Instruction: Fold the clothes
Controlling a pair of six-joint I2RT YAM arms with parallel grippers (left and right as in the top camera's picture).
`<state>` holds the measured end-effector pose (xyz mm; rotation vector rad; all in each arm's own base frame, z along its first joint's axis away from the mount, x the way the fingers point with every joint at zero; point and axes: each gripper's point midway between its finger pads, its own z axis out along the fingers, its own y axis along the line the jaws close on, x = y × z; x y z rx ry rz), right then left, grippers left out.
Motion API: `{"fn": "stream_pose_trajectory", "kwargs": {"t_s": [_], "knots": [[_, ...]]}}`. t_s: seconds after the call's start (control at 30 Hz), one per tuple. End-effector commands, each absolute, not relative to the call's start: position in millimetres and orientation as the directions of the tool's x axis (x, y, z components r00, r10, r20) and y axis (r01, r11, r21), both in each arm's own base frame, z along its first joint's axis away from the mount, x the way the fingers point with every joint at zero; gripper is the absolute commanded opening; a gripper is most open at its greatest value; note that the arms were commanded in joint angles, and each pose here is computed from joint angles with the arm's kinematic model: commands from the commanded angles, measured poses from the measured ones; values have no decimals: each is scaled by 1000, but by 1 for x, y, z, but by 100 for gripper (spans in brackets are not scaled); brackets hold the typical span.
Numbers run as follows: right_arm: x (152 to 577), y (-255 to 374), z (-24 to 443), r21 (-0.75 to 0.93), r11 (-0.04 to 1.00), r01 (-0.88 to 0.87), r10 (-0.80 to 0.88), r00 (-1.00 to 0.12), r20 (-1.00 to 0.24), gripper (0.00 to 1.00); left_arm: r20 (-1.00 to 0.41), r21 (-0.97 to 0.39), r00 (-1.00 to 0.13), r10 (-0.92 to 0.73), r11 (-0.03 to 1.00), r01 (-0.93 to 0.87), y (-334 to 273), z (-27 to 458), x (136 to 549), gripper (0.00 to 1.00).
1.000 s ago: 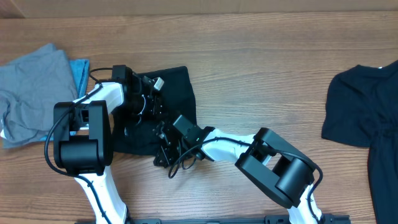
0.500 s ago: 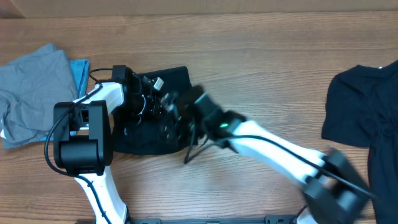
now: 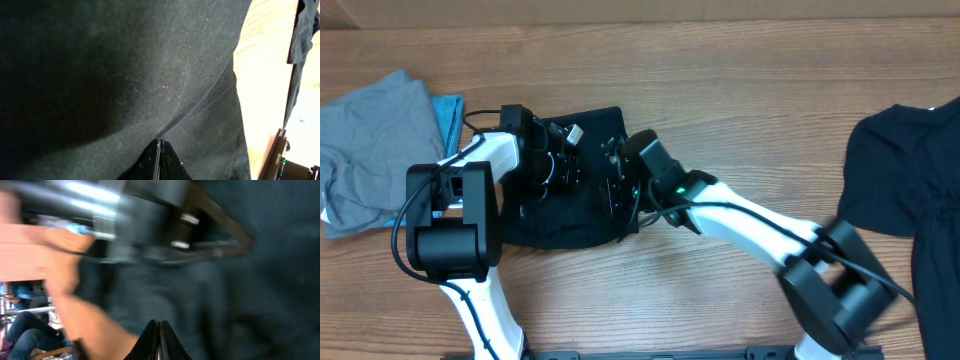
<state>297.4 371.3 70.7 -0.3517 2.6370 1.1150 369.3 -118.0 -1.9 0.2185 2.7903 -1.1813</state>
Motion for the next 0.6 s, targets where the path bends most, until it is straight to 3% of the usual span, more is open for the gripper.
{"fn": "stream_pose_trajectory", "kwargs": {"t_s": [0.0, 0.33, 0.43, 0.57], "knots": [[290, 373, 30, 689, 665, -288, -161, -956, -245, 4, -73, -636, -993, 88, 763, 114, -103, -31, 355, 4], [270, 366, -39, 679, 718, -153, -159, -986, -54, 4, -53, -659, -997, 50, 749, 73, -107, -26, 357, 4], [269, 365, -42, 677, 720, -150, -160, -986, -48, 4, -87, -714, -995, 41, 694, 91, -116, 5, 374, 4], [269, 365, -42, 677, 721, -150, -160, -986, -47, 4, -188, -699, -981, 42, 696, 164, -115, 68, 403, 4]]}}
